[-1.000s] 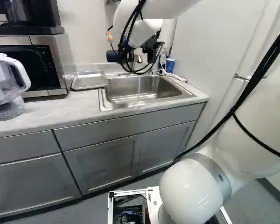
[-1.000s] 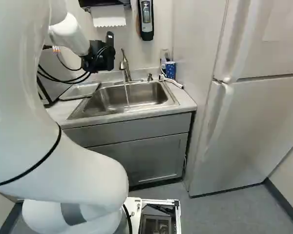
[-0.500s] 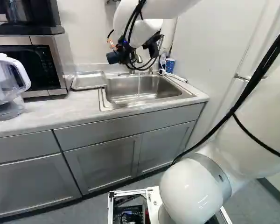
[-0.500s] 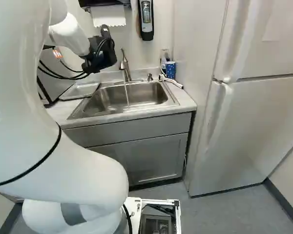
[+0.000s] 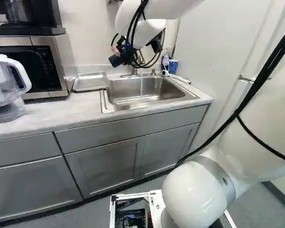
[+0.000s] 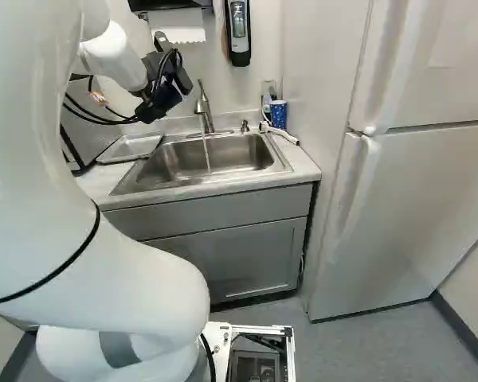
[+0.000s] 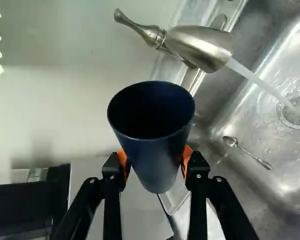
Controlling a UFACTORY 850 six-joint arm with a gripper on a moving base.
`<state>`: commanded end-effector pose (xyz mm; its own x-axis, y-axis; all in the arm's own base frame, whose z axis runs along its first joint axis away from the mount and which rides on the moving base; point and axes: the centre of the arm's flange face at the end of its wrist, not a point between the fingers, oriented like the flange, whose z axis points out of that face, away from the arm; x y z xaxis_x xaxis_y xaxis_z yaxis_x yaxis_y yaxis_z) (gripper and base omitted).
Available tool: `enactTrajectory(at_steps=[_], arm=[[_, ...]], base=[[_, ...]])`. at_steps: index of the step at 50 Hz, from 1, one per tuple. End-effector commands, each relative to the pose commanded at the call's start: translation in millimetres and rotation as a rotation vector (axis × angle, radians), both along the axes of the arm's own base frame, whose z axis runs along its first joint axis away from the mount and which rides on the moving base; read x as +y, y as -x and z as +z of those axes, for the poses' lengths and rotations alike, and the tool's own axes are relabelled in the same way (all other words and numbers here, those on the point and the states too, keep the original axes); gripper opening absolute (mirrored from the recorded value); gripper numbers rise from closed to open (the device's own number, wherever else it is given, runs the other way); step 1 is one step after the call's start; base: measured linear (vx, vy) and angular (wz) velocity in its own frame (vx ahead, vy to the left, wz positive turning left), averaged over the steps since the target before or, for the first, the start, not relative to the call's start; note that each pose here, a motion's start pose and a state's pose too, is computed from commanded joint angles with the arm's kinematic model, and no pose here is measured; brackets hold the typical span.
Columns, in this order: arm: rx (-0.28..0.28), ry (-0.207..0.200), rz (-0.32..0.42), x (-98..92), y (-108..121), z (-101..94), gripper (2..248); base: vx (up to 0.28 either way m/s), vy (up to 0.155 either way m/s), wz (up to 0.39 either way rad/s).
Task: Rinse the cup and place it in the tray
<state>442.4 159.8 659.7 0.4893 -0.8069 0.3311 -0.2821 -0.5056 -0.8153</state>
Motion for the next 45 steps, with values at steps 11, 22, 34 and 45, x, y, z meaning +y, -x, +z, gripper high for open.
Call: enactTrajectory(at_steps=[11,22,34,45], arm=[[-0.035,0.096,0.055,0.0,0.0,0.0,121],[-0.071,0.191,0.11,0.0,0.0,0.0,121],[-0.109,0.295,0.17,0.0,0.0,0.0,121],[-0.144,0.39,0.225,0.0,0.0,0.0,121]], base=[[0.0,0.0,0.0],[0.0,0.0,0.0],[0.0,0.0,0.0],[0.0,0.0,0.0]])
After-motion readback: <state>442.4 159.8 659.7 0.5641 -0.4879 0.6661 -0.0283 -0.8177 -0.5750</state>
